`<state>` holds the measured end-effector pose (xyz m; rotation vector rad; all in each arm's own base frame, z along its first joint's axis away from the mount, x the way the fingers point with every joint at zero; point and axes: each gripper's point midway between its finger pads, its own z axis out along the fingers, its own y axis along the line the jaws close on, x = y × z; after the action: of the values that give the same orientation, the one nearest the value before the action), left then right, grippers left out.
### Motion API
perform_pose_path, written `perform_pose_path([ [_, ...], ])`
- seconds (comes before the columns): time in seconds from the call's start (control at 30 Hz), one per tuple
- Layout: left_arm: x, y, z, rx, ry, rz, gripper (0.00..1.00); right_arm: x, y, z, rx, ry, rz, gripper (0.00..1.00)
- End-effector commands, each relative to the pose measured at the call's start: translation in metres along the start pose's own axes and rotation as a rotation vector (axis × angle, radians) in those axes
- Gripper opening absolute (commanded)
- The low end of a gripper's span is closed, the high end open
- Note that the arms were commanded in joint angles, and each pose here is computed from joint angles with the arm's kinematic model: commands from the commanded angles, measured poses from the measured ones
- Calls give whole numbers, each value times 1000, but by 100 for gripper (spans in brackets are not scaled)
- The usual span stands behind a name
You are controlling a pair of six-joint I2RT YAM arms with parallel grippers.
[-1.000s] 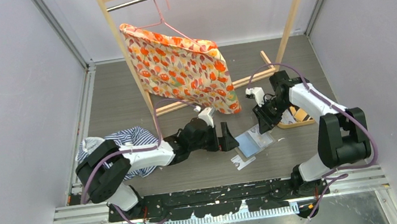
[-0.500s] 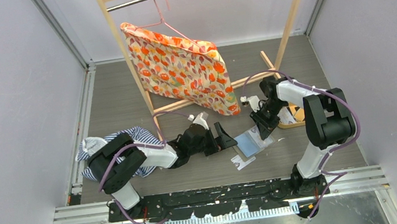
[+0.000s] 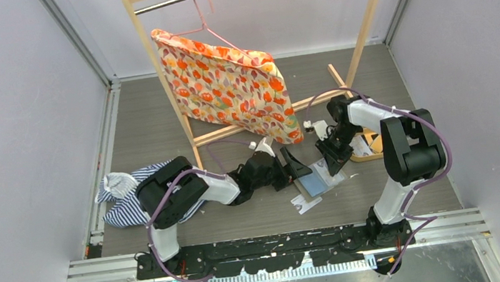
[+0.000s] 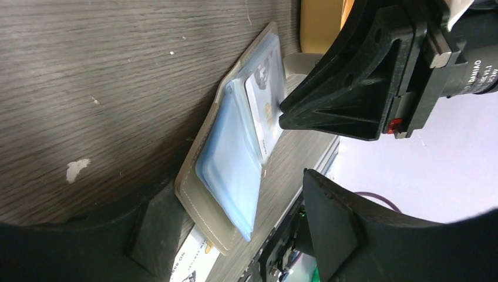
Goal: Put the credit cards into the card holder
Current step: Close the card holder at the center of the board.
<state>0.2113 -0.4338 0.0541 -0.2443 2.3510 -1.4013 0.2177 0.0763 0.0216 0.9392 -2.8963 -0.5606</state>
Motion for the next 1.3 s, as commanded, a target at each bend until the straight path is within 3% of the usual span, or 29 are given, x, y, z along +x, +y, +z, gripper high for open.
perform_pose_path([
  [0.0,7,20,5,-29,-3,-7,65,0,-17,9,58,17,-17,23],
  [0.13,6,6,10,-1,13,17,45,-10,-4,1,9,-46,-40,24],
  [0.23,5,12,10,-48,12,26,16,-24,16,-17,-57,-149,-80,26],
  [0.3,3,19,8,-87,6,34,6,-32,29,-32,-106,-231,-108,29],
  [0.43,-1,26,-6,-139,-13,41,1,-39,41,-62,-105,-386,-146,34],
  [0.57,-4,26,-13,-163,-17,46,1,-42,-3,-71,170,-447,-72,46],
  [0.87,-5,16,-12,-153,-8,40,1,-39,-26,-49,206,-343,-8,46],
  [1.1,-6,13,-12,-149,-10,41,1,-41,-31,-43,233,-306,3,30],
  [1.27,-9,8,-13,-139,-17,42,1,-39,-24,-42,197,-287,5,7],
])
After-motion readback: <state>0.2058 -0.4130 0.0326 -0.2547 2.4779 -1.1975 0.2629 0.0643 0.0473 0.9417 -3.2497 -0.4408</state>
